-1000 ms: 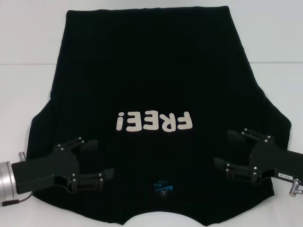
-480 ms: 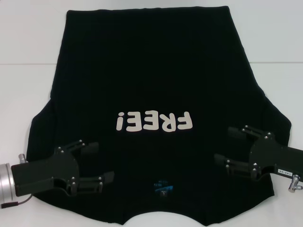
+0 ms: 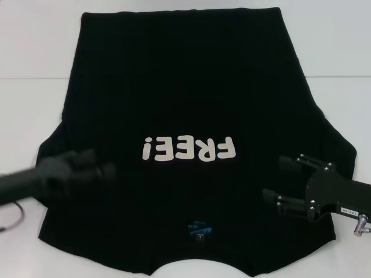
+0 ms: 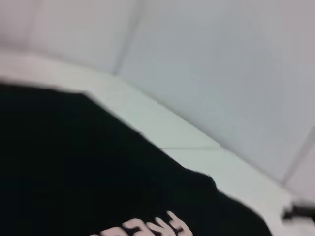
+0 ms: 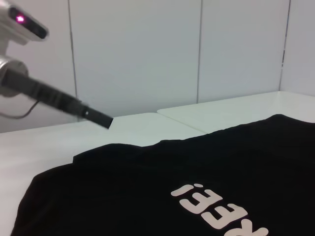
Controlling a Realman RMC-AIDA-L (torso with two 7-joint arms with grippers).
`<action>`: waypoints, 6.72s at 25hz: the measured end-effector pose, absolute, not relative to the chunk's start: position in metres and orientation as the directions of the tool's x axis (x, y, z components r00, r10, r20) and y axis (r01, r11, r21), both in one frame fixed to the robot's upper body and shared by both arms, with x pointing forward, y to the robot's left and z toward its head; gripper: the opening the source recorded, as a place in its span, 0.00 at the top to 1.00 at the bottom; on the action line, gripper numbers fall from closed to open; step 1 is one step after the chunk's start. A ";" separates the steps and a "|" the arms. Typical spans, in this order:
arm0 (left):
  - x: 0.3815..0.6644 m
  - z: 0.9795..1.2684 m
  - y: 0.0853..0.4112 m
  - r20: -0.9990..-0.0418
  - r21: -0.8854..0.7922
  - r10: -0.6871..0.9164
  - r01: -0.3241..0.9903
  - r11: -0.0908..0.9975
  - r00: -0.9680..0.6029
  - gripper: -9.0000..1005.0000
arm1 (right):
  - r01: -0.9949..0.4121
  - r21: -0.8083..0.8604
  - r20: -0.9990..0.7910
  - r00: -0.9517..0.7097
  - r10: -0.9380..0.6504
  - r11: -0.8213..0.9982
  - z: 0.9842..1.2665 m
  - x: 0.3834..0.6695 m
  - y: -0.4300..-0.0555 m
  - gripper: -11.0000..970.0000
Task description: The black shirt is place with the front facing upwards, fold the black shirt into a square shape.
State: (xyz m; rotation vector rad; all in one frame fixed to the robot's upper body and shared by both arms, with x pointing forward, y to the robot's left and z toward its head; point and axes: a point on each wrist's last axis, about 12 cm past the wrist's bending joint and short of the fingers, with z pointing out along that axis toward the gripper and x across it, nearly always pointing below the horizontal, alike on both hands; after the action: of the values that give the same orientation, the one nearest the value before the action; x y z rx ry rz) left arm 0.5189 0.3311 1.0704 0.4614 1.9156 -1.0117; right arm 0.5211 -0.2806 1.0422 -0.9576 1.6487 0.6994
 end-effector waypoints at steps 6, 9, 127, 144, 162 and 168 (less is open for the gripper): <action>0.540 1.096 0.363 -0.620 -0.697 -0.227 0.394 0.599 -0.751 0.06 | -0.859 -0.009 -0.962 -0.133 -0.240 0.512 1.042 0.520 -0.282 0.11; 0.548 1.104 0.372 -0.522 -0.727 -0.244 0.277 0.628 -0.817 0.06 | -0.857 -0.009 -0.961 -0.135 -0.243 0.514 1.041 0.520 -0.282 0.11; 0.594 1.128 0.334 -0.554 -0.562 -0.192 0.193 0.805 -0.810 0.99 | -0.853 0.059 -0.960 -0.190 -0.204 0.519 1.038 0.513 -0.282 0.11; 0.564 1.124 0.288 -0.794 -0.547 -0.032 0.691 0.473 -0.607 0.65 | -0.781 0.198 -0.944 -0.315 -0.099 0.592 1.048 0.521 -0.297 0.11; 0.504 1.077 0.292 -0.912 -0.317 0.140 0.879 0.356 -0.385 0.06 | -0.046 0.491 -0.363 -0.918 0.156 0.870 1.145 0.599 -0.387 0.11; 0.503 1.074 0.295 -0.910 -0.310 0.146 0.871 0.382 -0.388 0.06 | -0.042 0.451 -0.342 -0.931 0.130 0.891 1.128 0.610 -0.369 0.11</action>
State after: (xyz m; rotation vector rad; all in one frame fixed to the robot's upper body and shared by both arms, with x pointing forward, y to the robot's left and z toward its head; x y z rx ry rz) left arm 0.5030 0.2952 1.0744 0.8895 1.7892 -1.0696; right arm 0.6105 -0.3686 1.1285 0.0652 2.6908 0.6532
